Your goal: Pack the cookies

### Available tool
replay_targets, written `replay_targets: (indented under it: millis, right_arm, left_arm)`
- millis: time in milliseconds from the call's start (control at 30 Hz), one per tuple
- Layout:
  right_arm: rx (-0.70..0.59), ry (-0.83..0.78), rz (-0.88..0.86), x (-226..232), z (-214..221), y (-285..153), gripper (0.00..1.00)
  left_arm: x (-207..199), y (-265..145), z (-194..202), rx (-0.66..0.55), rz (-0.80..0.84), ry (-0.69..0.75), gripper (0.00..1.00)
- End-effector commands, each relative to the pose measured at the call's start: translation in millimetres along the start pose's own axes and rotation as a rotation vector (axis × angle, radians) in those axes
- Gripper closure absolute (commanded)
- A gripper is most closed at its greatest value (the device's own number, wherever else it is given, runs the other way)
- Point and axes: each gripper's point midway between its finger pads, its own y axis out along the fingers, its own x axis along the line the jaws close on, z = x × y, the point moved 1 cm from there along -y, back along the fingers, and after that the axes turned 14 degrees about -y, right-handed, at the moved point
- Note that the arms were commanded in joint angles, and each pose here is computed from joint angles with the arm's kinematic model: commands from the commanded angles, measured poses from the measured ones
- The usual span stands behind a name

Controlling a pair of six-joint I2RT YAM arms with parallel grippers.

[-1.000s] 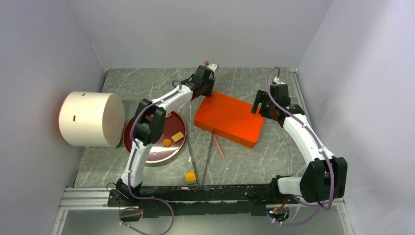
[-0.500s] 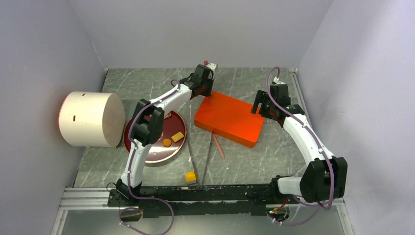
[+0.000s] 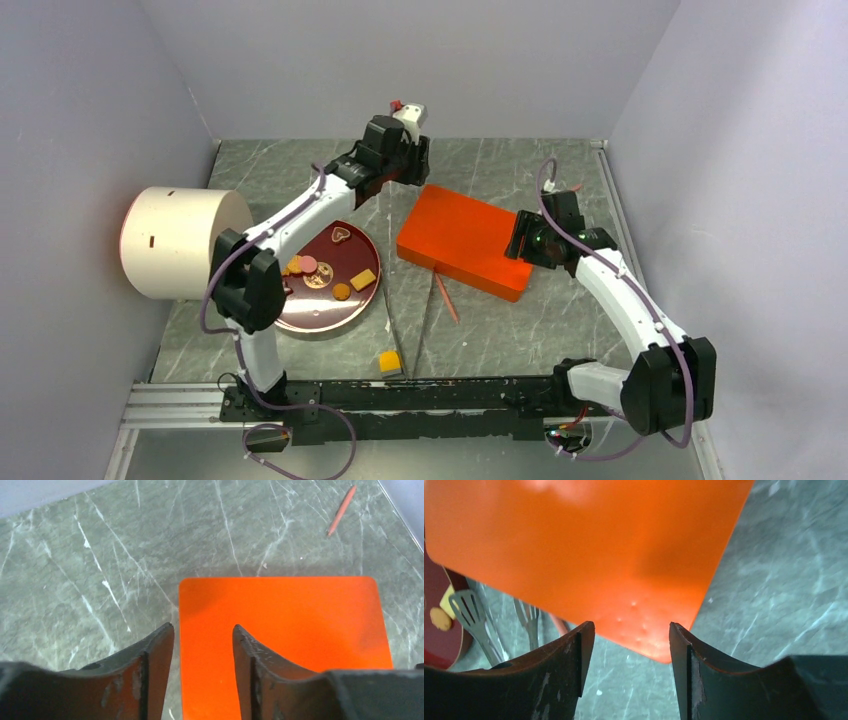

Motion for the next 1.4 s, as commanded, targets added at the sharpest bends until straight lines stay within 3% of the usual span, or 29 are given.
replay_targets:
  millis: [0, 133, 533, 733, 933, 1100, 1367]
  right_arm:
    - [0.068, 0.013, -0.009, 13, 28, -7, 0.41]
    - [0.099, 0.021, 0.021, 13, 42, -7, 0.49]
    - [0.146, 0.027, 0.022, 11, 63, 8, 0.74]
    - [0.269, 0.061, 0.085, -1, 104, 17, 0.76]
    - [0.191, 0.070, 0.065, 1, 91, 15, 0.77]
    - [0.001, 0.047, 0.017, 11, 44, -7, 0.68]
    - [-0.240, -0.045, 0.050, 5, -14, -57, 0.36]
  left_arm:
    - [8, -31, -4, -0.044, -0.039, -0.001, 0.43]
    - [21, -61, -1, -0.078, -0.095, 0.004, 0.34]
    - [57, -133, 15, -0.205, -0.204, -0.021, 0.27]
    - [70, -163, 13, -0.268, -0.256, -0.020, 0.20]
    - [79, -193, 14, -0.307, -0.296, -0.034, 0.17]
    - [87, -225, 13, -0.353, -0.324, -0.061, 0.11]
    - [109, -289, 21, -0.435, -0.413, -0.123, 0.04]
